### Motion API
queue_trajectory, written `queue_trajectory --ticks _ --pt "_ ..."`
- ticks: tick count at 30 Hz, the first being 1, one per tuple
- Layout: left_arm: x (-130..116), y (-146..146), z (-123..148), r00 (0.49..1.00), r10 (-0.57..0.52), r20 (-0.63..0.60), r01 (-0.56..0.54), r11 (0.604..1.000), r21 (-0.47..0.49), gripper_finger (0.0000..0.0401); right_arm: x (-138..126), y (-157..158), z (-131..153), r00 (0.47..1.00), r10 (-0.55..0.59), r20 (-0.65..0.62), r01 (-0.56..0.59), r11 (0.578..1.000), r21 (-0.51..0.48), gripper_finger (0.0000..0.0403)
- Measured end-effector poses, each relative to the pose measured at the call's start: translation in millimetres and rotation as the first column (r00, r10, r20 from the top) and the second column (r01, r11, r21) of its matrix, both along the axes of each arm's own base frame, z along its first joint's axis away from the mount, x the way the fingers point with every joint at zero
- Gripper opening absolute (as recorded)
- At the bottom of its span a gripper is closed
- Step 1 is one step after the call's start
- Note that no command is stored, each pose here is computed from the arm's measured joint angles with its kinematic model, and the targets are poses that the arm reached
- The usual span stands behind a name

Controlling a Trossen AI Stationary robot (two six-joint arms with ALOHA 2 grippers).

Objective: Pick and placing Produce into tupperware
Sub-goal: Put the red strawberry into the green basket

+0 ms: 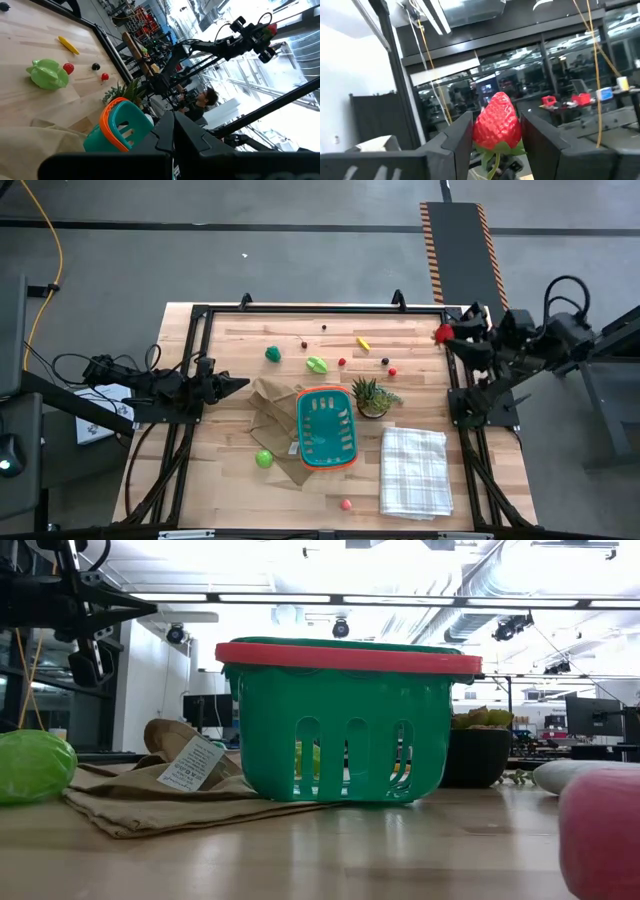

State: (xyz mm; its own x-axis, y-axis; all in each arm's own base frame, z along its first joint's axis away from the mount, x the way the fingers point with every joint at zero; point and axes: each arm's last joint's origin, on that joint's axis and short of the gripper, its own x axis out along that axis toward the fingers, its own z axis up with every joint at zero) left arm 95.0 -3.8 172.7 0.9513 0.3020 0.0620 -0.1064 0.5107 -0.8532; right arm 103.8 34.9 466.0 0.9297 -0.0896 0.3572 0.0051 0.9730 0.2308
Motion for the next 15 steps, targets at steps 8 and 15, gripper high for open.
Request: queue_trajectory --ticks 8,15 --pt "0 0 0 1.0 0.001 0.0 -0.001 1.0 0.0 0.0001 -4 -12 14 0.99 -0.048 -0.134 0.042 0.998 -0.049 0.0138" --pt "0 0 0 1.0 0.0 0.0 0.0 1.0 0.0 0.0001 2 -22 35 0.956 -0.085 -0.279 0.062 0.994 -0.092 0.0138"
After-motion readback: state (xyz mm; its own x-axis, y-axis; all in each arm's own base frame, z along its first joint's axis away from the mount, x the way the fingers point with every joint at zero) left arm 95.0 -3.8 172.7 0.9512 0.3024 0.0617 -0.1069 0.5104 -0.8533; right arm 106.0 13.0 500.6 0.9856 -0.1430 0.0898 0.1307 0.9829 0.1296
